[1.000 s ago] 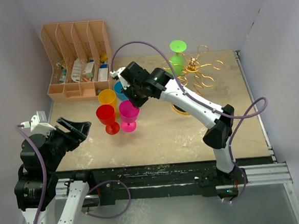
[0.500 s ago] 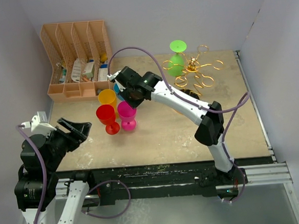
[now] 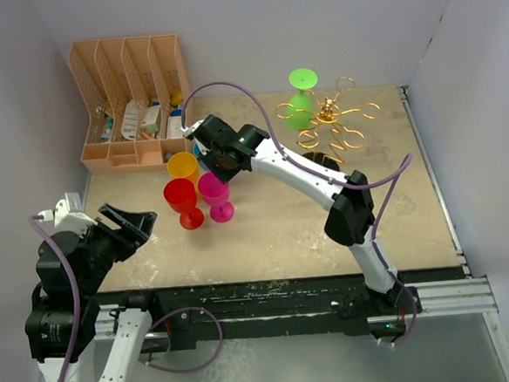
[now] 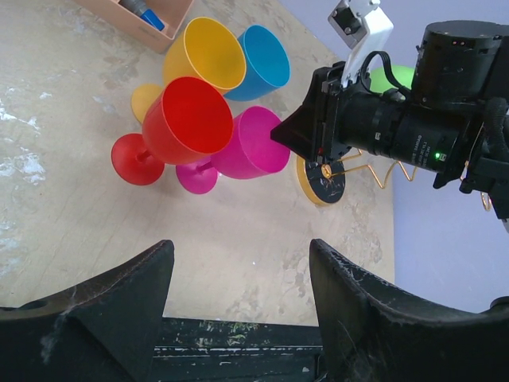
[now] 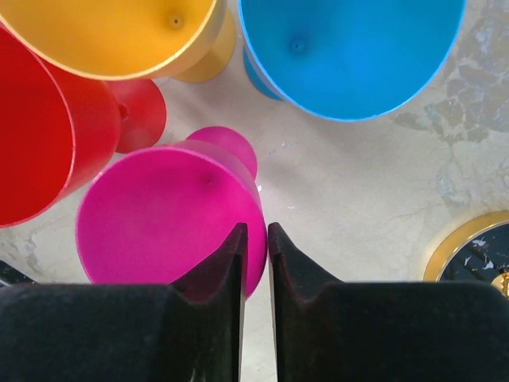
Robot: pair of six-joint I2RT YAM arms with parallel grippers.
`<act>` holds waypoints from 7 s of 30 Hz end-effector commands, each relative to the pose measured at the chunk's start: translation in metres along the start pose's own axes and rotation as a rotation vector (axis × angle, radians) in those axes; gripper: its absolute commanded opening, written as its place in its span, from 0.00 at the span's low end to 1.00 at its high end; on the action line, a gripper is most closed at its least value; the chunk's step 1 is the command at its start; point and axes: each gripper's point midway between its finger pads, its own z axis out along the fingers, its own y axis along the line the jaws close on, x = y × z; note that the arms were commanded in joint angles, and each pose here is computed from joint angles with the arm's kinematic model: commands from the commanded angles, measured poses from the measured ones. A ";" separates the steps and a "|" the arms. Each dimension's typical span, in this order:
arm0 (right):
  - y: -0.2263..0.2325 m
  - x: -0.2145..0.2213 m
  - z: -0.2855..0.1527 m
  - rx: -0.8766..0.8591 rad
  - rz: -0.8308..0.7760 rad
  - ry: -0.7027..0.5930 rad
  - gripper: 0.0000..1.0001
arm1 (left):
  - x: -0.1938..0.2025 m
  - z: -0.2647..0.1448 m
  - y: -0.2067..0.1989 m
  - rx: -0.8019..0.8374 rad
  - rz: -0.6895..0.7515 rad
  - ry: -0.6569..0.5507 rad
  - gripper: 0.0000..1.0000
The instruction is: Take the wine glass off the wine glass rack
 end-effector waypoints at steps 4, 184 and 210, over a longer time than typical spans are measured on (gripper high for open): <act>0.000 -0.034 -0.020 -0.022 0.031 -0.122 0.23 | -0.003 0.000 -0.003 0.021 0.013 -0.014 0.72; -0.319 -0.049 -0.206 -0.140 1.020 -0.853 0.00 | 0.012 0.033 -0.003 0.039 0.016 0.092 0.72; -0.169 -0.154 -0.336 0.057 -0.002 -1.212 0.00 | 0.017 0.038 -0.033 0.155 -0.059 0.176 0.79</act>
